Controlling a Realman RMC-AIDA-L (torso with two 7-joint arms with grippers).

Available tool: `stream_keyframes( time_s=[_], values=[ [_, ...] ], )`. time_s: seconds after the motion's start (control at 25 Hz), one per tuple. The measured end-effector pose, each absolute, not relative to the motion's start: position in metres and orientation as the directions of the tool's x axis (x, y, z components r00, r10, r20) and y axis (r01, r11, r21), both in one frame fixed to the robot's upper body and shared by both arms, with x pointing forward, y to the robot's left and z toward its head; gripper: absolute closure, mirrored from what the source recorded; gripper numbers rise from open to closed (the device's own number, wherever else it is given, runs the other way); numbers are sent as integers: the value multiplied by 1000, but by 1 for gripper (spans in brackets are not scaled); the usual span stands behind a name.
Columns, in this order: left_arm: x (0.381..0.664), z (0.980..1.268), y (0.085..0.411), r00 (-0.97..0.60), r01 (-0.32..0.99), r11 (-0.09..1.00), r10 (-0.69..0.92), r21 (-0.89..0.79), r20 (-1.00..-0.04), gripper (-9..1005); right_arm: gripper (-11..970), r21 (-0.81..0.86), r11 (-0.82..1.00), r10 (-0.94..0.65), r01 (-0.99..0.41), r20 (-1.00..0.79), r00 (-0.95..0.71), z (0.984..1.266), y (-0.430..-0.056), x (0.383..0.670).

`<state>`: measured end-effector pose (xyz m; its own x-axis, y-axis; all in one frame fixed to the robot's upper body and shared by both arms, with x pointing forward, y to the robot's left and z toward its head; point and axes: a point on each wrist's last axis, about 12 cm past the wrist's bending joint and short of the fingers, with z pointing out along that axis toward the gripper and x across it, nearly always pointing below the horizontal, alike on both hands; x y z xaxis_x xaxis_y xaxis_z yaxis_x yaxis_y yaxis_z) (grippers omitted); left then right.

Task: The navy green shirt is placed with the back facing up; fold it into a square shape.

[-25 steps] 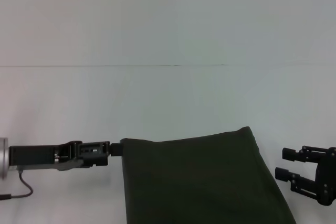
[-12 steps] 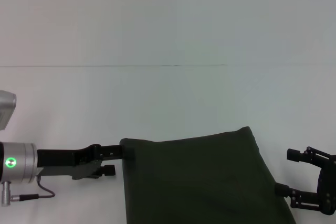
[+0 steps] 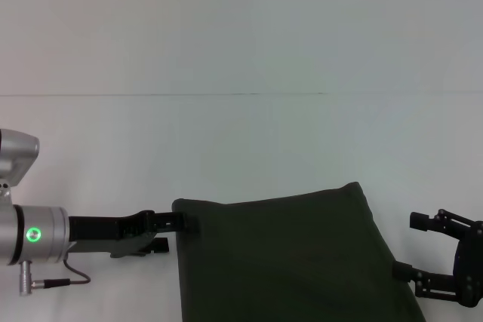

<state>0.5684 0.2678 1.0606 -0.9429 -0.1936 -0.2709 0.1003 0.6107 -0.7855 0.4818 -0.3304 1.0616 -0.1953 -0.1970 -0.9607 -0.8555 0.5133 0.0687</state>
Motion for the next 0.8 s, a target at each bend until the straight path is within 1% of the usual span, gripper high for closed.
stream_keyframes(
  time_s=[0.4, 0.8],
  values=[
    [569, 1054, 251, -945, 114, 630, -169, -768, -279, 80, 42, 74, 510, -194, -857, -961, -198, 1061, -329, 482],
    [571, 1054, 238, -944, 125, 615, -167, -779, -284, 110, 47, 77, 507, -194, -858, -960, -201, 1060, -327, 481]
  ],
)
